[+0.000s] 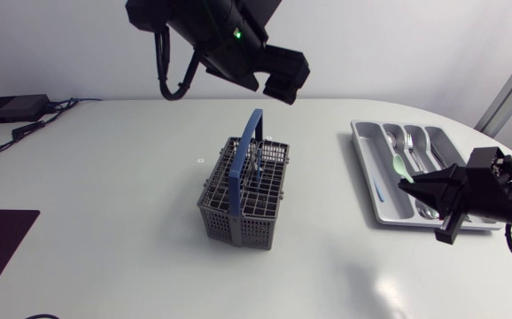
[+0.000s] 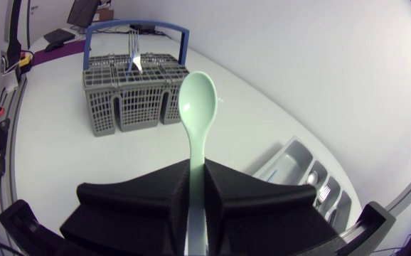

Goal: Unload the cutlery basket into the drawer organizer.

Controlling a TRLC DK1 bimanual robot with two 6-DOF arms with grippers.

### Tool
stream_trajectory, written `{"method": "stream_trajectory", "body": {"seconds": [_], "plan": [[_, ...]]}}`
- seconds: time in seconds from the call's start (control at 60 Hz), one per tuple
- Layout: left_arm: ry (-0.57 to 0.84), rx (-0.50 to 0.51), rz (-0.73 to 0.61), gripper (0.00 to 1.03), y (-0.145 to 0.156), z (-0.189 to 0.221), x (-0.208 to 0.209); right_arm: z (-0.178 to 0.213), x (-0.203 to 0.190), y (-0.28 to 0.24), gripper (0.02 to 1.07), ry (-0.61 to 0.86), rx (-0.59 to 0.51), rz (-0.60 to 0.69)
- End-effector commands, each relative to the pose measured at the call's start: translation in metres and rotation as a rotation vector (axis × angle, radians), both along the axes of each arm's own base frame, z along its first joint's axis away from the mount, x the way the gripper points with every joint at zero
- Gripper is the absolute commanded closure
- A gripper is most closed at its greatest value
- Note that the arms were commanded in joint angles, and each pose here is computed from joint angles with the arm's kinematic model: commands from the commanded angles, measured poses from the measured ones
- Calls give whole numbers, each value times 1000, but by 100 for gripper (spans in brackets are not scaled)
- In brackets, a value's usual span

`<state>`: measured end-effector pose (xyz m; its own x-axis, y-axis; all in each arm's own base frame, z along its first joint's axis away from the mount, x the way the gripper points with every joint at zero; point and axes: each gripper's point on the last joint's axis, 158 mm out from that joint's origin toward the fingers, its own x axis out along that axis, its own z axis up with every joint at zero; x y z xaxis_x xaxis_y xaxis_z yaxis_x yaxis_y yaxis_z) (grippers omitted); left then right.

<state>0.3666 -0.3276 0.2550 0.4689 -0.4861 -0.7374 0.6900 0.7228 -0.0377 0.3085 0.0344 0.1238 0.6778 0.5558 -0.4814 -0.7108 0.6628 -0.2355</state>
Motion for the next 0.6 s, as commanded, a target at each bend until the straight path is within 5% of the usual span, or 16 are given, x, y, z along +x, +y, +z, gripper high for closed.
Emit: {"method": "stream_trajectory", "body": {"seconds": [0.0, 0.583], "plan": [[3, -2, 21, 6, 5, -3, -8, -9, 6, -22, 101, -24, -59, 42], [-19, 39, 59, 6, 26, -32, -16, -90, 13, -137, 101, 85, -260, 161]]}}
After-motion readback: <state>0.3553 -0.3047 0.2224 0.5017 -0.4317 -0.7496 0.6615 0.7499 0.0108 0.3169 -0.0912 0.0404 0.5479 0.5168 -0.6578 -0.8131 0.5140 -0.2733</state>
